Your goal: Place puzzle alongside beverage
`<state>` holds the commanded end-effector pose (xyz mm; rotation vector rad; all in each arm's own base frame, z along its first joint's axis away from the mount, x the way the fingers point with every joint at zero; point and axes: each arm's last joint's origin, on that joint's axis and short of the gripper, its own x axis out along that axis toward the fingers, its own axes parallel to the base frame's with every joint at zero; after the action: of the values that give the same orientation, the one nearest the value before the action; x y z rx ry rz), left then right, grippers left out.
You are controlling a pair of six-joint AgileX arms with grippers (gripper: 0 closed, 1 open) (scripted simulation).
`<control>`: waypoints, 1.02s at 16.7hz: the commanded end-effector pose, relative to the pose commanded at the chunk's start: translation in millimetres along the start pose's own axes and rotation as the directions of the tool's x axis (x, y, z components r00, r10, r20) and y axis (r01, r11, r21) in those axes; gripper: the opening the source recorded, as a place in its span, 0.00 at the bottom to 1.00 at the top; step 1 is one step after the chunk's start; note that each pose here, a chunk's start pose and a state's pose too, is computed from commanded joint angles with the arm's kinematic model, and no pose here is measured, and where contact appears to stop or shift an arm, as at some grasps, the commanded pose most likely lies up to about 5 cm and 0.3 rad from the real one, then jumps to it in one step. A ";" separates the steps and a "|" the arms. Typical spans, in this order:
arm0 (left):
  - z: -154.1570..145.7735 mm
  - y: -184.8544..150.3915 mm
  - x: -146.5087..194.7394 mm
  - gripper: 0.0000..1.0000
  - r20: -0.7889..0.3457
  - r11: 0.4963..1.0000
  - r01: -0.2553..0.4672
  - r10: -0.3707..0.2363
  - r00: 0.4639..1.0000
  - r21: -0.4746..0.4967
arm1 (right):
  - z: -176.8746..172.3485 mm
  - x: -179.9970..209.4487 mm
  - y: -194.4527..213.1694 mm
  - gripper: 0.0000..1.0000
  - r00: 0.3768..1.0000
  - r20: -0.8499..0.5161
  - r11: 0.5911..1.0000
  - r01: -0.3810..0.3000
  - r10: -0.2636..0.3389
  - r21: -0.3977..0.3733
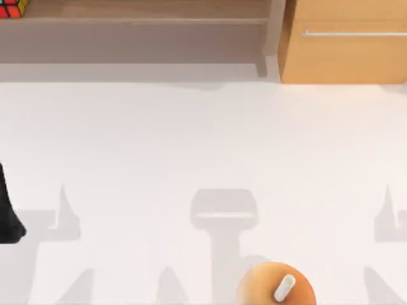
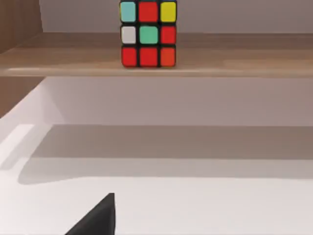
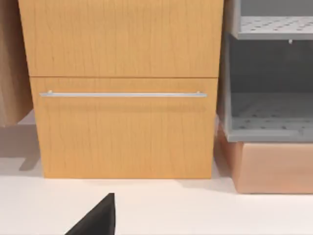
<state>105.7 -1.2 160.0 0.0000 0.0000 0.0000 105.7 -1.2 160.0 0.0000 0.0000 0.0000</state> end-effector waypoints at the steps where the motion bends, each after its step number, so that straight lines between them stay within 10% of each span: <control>1: 0.0 0.0 0.0 1.00 0.000 1.000 0.000 0.000 1.000 0.000 | 0.0 0.0 0.0 1.00 1.000 0.000 1.000 0.000 0.000 0.000; 10: 68.4 2.9 24.8 1.00 0.111 1.000 0.010 -0.009 0.994 -0.004 | 0.0 0.0 0.0 1.00 1.000 0.000 1.000 0.000 0.000 0.000; 17: 87.3 16.8 140.7 1.00 0.032 1.000 0.014 -0.014 0.999 0.004 | 0.0 0.0 0.0 1.00 1.000 0.000 1.000 0.000 0.000 0.000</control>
<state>246.4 15.6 247.3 0.0040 -0.0323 -0.0140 105.7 -1.2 160.0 0.0000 0.0000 0.0000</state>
